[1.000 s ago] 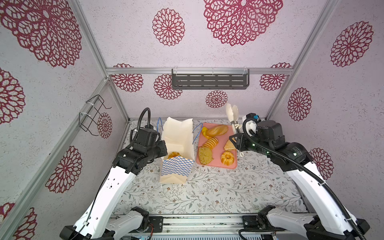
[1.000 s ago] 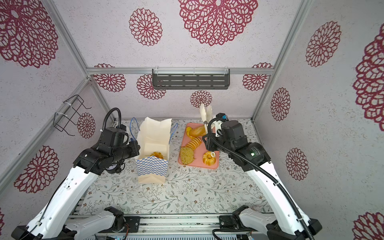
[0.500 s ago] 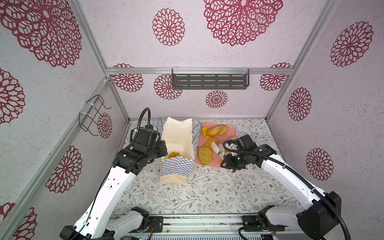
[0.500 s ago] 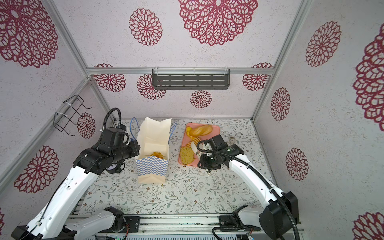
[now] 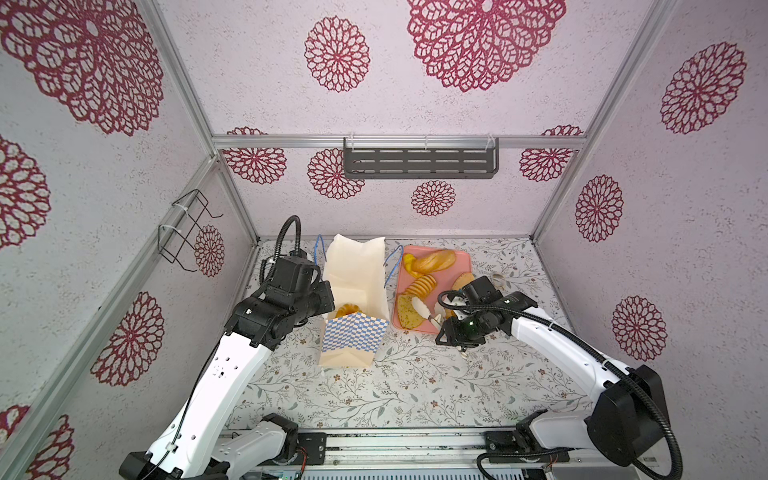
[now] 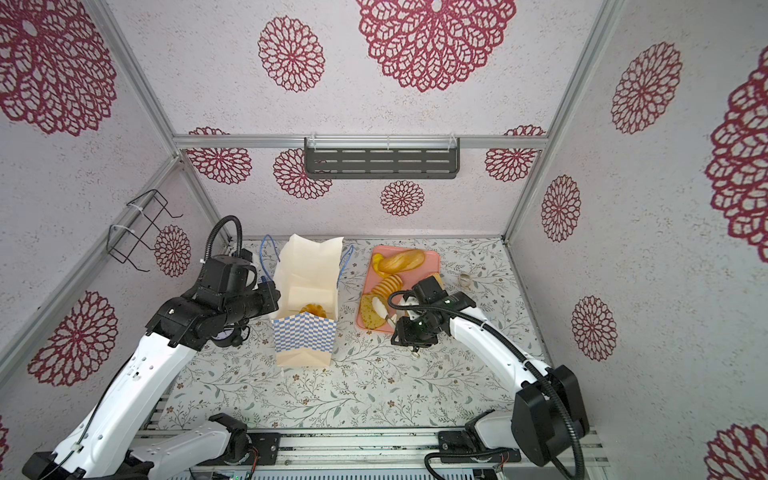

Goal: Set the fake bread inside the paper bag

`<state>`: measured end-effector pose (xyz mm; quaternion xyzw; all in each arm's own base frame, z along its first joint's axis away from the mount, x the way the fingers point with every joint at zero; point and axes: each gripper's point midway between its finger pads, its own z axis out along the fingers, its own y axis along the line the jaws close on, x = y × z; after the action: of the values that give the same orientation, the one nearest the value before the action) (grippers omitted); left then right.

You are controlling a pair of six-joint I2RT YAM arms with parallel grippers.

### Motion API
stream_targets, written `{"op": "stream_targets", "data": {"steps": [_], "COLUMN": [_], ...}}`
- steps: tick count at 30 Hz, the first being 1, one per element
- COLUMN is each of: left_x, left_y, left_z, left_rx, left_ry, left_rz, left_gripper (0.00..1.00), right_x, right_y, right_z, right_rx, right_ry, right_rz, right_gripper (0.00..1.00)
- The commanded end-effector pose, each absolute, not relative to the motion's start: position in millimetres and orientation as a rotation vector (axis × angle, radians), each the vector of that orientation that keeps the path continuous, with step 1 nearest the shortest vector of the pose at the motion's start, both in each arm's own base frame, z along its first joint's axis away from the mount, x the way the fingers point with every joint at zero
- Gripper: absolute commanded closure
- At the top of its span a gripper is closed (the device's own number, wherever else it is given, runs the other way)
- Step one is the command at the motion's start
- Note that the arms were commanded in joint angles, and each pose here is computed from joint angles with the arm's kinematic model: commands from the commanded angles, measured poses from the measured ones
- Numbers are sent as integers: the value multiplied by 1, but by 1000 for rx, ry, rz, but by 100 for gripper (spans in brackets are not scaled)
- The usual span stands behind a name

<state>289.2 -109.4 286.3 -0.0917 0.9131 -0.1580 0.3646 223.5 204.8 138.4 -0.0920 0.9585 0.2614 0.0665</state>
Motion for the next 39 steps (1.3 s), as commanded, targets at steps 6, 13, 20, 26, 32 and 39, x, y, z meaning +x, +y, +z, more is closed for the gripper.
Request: {"op": "stream_targets", "data": {"steps": [6, 13, 20, 26, 32, 39], "left_x": [290, 290, 291, 291, 291, 291], "left_y": [-112, -112, -112, -112, -112, -112], "left_z": [299, 299, 298, 298, 298, 296], "left_rx": [-226, -224, -227, -226, -226, -227], "left_ry": [2294, 2295, 2298, 2300, 2301, 2302], "left_rz": [-435, -435, -431, -432, -432, -428], "left_gripper": [100, 100, 100, 100, 100, 100], "right_x": [232, 236, 237, 238, 240, 242], "right_y": [211, 213, 214, 214, 216, 221], "right_z": [135, 128, 122, 117, 111, 111], "right_rx": [-336, -349, -357, -360, -362, -370], "right_ry": [2857, 2869, 2878, 2889, 2898, 2892], "right_rz": [805, 798, 792, 788, 793, 827], "right_gripper": [52, 52, 52, 52, 54, 61]}}
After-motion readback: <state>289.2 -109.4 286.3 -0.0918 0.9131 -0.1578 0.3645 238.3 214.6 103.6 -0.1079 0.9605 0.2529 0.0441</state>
